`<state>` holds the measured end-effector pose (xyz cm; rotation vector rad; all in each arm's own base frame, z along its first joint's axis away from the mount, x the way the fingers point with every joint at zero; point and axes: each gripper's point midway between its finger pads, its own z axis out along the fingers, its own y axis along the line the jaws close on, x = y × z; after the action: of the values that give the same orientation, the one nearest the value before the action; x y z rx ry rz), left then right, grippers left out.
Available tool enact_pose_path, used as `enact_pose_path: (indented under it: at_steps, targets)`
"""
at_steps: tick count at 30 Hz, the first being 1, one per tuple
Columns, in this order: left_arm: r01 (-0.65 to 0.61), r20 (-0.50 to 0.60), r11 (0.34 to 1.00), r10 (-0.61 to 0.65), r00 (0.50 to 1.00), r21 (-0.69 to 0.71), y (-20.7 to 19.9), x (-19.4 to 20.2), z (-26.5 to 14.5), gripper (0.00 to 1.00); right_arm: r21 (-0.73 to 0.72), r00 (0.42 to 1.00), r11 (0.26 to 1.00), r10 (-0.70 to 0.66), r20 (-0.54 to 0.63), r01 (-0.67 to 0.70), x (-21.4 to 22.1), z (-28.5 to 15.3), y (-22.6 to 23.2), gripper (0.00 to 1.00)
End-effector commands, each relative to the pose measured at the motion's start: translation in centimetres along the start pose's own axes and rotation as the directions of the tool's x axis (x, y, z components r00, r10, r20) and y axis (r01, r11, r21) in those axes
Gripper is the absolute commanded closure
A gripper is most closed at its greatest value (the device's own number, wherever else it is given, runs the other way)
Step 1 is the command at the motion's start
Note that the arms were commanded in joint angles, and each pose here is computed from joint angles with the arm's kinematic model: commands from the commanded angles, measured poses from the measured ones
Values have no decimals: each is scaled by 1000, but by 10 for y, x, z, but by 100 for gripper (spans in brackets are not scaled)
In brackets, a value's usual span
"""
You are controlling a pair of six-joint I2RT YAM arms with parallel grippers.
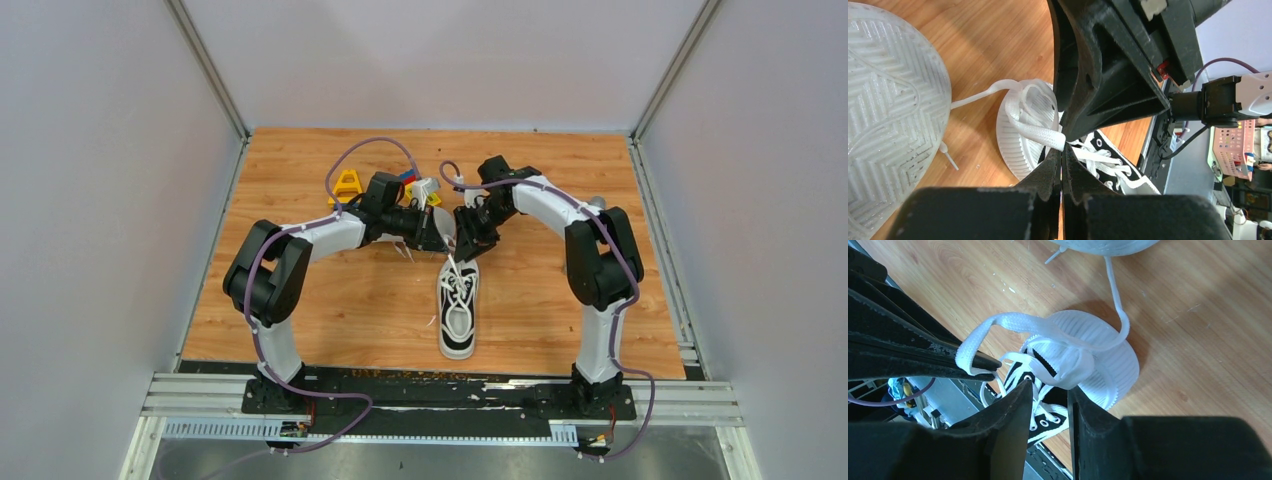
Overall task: Tie the shoes
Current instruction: Cross the shoelace with the shoelace.
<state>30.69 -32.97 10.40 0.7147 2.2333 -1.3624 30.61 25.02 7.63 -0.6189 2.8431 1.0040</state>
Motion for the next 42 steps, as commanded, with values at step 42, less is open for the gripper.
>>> enact_pose_path:
  at_steps: [42]
  targets:
    - [-30,23,990,27,999,135,-16,-12,5,100,-172,934,938,-252,253,300,10,-50,71,100]
